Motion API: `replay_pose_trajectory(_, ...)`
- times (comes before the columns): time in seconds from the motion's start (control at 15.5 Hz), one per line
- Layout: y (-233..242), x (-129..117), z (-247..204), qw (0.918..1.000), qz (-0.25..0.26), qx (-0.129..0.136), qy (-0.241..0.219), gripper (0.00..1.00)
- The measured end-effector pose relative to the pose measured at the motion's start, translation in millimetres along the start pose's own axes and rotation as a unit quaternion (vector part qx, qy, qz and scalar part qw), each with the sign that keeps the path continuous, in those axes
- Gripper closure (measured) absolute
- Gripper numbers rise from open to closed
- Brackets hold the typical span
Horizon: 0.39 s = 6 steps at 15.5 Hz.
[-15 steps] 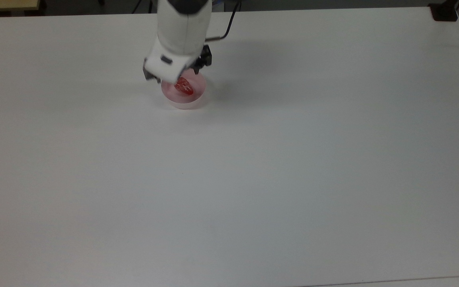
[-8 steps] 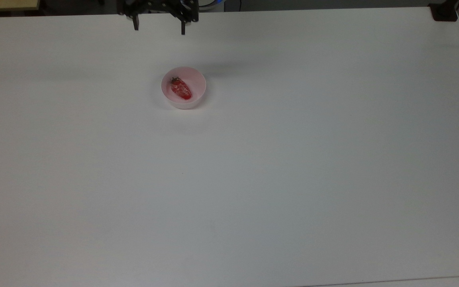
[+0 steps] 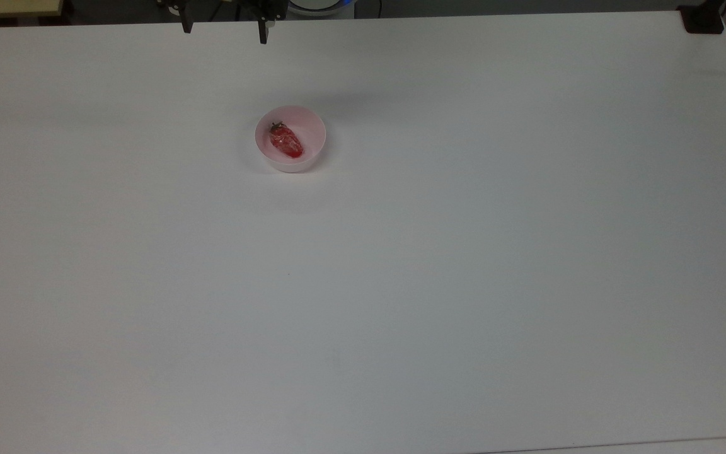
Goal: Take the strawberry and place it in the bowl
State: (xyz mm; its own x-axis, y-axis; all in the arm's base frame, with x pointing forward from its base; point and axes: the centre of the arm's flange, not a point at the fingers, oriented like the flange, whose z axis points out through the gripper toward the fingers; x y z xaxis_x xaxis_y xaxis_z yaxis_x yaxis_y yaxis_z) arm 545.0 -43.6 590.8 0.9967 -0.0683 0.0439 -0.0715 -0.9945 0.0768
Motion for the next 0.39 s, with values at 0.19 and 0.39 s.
replay_pose_trajectory(0.19,2.1,0.5,0.6,1.0,-0.005,0.0,0.0,0.0)
replay_pose_trajectory(0.39,3.5,0.5,0.6,1.0,-0.004,0.0,0.0,0.0)
